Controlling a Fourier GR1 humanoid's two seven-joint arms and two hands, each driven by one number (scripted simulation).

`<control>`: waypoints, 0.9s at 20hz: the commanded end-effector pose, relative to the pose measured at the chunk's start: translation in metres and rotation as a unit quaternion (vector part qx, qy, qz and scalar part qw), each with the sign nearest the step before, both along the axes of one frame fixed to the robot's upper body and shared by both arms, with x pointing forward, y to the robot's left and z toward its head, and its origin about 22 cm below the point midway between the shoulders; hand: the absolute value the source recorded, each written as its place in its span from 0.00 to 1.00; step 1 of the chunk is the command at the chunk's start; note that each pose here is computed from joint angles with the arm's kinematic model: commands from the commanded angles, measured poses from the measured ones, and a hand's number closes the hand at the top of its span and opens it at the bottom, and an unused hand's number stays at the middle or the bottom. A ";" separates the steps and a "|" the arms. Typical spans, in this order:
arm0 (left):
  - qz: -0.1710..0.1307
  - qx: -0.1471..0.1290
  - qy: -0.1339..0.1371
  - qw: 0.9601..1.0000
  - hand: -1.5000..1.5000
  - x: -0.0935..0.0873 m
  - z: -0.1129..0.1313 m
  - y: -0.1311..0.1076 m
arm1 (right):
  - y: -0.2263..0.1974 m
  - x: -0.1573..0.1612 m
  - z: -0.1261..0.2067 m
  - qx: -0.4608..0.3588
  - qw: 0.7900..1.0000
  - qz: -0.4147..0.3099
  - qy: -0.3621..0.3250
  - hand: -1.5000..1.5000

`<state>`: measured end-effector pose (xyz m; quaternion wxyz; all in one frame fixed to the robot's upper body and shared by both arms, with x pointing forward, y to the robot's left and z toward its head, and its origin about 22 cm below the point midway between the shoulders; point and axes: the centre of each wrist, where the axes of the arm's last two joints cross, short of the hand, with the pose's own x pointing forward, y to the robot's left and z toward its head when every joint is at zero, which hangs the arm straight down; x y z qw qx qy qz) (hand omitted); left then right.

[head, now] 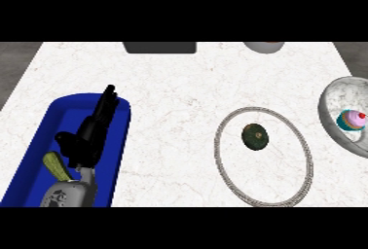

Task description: Pick the cupcake from the placemat and place it in the bowl

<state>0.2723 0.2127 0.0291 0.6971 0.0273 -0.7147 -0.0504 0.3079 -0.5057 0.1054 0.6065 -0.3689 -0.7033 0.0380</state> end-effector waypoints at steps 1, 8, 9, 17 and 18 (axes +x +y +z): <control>0.003 0.004 -0.003 1.000 0.50 0.014 0.003 0.011 | -0.013 -0.009 0.021 0.040 0.999 -0.003 -0.006 0.00; 0.006 -0.003 -0.003 1.000 0.50 0.001 0.000 0.002 | -0.050 -0.067 0.004 0.119 0.992 0.022 -0.035 0.00; 0.006 0.004 0.008 1.000 0.50 -0.003 -0.002 0.004 | -0.070 -0.082 0.018 0.118 0.992 0.033 -0.033 0.00; 0.007 -0.003 -0.011 1.000 0.50 -0.008 0.015 -0.007 | -0.081 -0.114 -0.006 0.135 0.988 0.075 -0.025 0.00; 0.006 0.004 0.005 1.000 0.50 -0.016 0.003 0.008 | -0.068 -0.108 -0.018 0.132 0.988 0.071 -0.024 0.00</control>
